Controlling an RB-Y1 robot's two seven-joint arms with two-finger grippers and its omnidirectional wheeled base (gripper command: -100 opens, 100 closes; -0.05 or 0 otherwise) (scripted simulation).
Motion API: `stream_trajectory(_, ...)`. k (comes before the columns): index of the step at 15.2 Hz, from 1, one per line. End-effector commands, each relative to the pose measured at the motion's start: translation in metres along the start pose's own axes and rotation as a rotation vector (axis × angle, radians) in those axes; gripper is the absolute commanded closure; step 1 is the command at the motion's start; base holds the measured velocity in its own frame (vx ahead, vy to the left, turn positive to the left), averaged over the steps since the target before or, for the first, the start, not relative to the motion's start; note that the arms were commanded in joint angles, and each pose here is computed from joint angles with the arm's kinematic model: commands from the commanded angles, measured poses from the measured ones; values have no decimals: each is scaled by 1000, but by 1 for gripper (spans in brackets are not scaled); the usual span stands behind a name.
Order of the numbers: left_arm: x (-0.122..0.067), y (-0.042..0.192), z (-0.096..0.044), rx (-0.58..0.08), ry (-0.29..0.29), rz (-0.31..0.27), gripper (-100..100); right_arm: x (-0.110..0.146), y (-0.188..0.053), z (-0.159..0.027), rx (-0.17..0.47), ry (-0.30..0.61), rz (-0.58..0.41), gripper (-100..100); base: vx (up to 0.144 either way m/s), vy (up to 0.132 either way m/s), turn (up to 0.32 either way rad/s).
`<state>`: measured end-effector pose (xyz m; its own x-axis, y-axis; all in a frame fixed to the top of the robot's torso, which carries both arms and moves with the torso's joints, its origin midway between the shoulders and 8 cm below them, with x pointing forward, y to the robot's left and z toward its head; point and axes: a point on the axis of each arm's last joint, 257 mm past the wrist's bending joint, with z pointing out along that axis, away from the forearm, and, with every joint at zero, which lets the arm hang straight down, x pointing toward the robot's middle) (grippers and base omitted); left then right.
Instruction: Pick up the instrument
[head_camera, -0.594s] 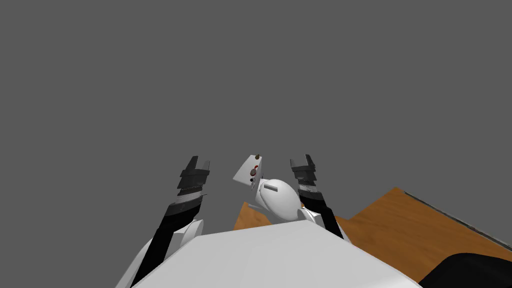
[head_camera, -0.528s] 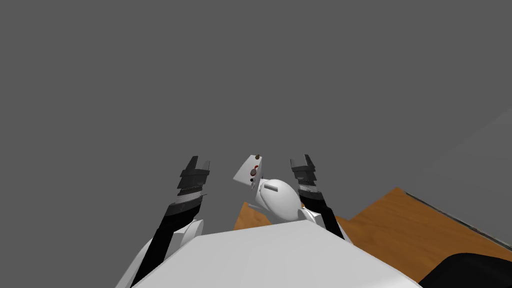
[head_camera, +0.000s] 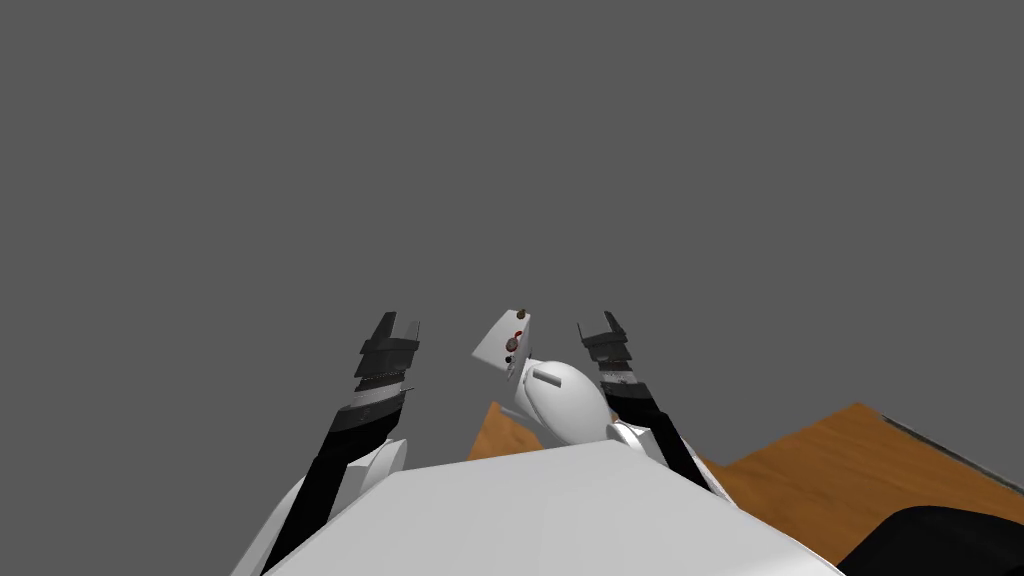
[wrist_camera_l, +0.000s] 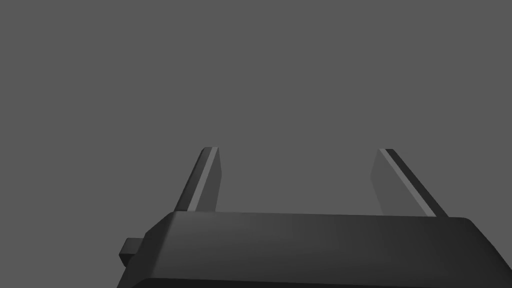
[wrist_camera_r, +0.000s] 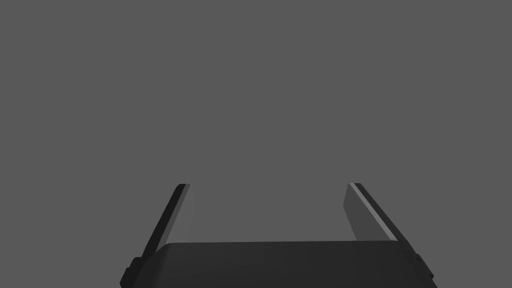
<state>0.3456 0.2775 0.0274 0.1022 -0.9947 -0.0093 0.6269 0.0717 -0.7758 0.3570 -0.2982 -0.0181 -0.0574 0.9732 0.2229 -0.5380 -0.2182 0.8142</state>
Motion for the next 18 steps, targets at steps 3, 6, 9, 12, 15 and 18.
stream_trajectory(3, 0, 0, 0, 0, 0, 0, 0, -11, -16, -3, 80, -15, 76, -100, -1, -18, 158)
stream_trajectory(6, 0, 0, 0, 0, 0, 0, 0, -16, -23, -5, 116, -29, 128, -100, 2, -17, 94)
stream_trajectory(9, 0, 0, 0, 0, 0, 0, 0, -23, -31, -8, 152, -49, 182, -100, 0, -17, 194)
stream_trajectory(12, 0, 0, 0, 0, 0, 0, 0, -29, -39, -11, 189, -72, 238, -100, 0, -16, 142)
stream_trajectory(15, 0, 0, 0, 0, 0, 0, 0, -36, -47, -15, 226, -101, 294, -100, 0, -14, 127)
stream_trajectory(18, 0, 0, 0, 0, 0, 0, 0, -43, -56, -20, 262, -134, 353, -100, -1, -14, 151)
